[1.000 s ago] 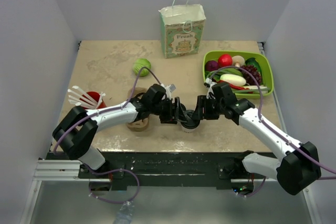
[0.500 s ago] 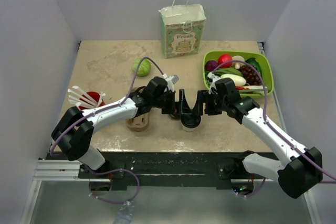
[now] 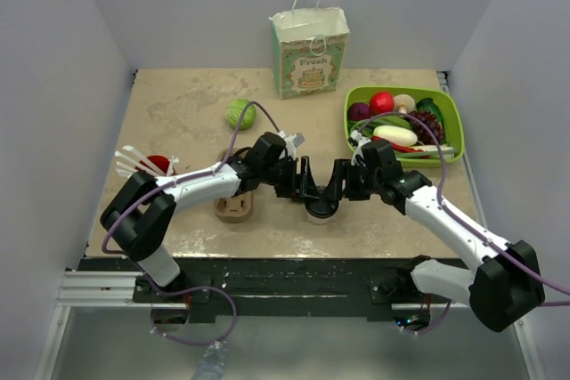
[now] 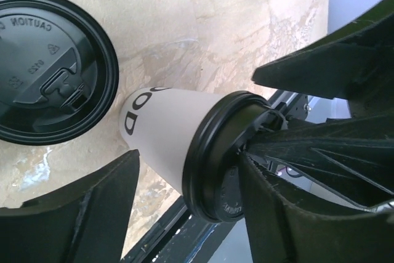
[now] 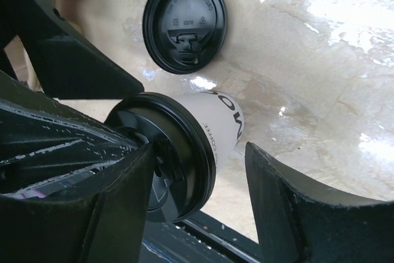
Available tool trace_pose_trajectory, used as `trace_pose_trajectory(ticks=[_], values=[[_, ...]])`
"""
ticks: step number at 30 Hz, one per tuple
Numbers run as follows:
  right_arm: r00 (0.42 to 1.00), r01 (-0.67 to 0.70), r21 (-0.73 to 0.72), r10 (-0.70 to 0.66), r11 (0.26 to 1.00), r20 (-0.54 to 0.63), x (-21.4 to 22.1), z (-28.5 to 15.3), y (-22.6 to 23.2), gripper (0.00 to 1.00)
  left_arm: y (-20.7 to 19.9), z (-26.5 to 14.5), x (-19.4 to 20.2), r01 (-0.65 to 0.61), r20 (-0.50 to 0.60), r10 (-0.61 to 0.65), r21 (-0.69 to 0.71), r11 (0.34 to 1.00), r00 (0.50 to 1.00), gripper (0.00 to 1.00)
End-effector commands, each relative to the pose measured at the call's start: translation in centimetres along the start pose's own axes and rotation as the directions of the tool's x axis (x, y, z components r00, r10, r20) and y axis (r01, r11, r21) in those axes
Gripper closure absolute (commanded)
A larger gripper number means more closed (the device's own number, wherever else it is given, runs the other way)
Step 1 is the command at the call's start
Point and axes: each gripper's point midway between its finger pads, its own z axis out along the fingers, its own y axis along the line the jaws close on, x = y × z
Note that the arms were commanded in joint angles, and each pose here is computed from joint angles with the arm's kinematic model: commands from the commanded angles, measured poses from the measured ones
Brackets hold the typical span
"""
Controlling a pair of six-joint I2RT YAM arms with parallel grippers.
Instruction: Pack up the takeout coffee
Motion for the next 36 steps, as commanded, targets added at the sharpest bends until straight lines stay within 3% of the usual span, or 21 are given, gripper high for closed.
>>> trace_pose_trajectory(ticks=[1,22,27,30,32,33,35,36], values=[[0.999,-0.032,-0.014,0.033,0.999,0.013,0.4,0.8,-0.2,0.38,-0.2,0.0,0.0,-0.021,0.005,0.02,0.033,0.999,1.0,0.36],[0.983,-0.101,0.197,0.128,0.975,-0.129,5.8,2.7,-5.9,0.65,6.7,0.8,4.6,0.124,-0.057,-0.136,-0.177,0.976,0.989,0.74],[0.994,-0.058,0.196,0.075,0.979,-0.077,5.0,1.8,-6.0,0.71,7.1,0.5,5.7,0.104,-0.065,-0.119,-0.205,0.973,0.991,0.83],[0.999,-0.012,0.162,0.018,0.987,-0.036,3.8,1.3,-5.3,0.7,5.7,0.7,5.7,0.085,-0.077,-0.098,-0.153,0.985,0.992,0.83],[1.0,0.014,0.142,-0.012,0.99,-0.017,3.1,0.9,-4.8,0.67,4.2,0.6,5.1,0.059,-0.07,-0.067,-0.109,0.992,0.995,0.77],[1.0,0.022,0.132,-0.021,0.991,-0.008,2.6,0.6,-4.5,0.66,3.6,0.5,4.8,0.05,-0.065,-0.056,-0.091,0.995,0.996,0.66],[0.999,0.037,0.113,-0.039,0.993,0.01,2.1,0.3,-3.9,0.66,1.8,0.0,3.7,0.011,-0.037,-0.012,-0.036,0.999,0.999,0.57],[0.999,0.039,0.102,-0.041,0.994,0.016,1.8,0.1,-3.6,0.66,0.9,-0.2,3.6,-0.002,-0.041,0.002,0.003,1.0,0.999,0.45]])
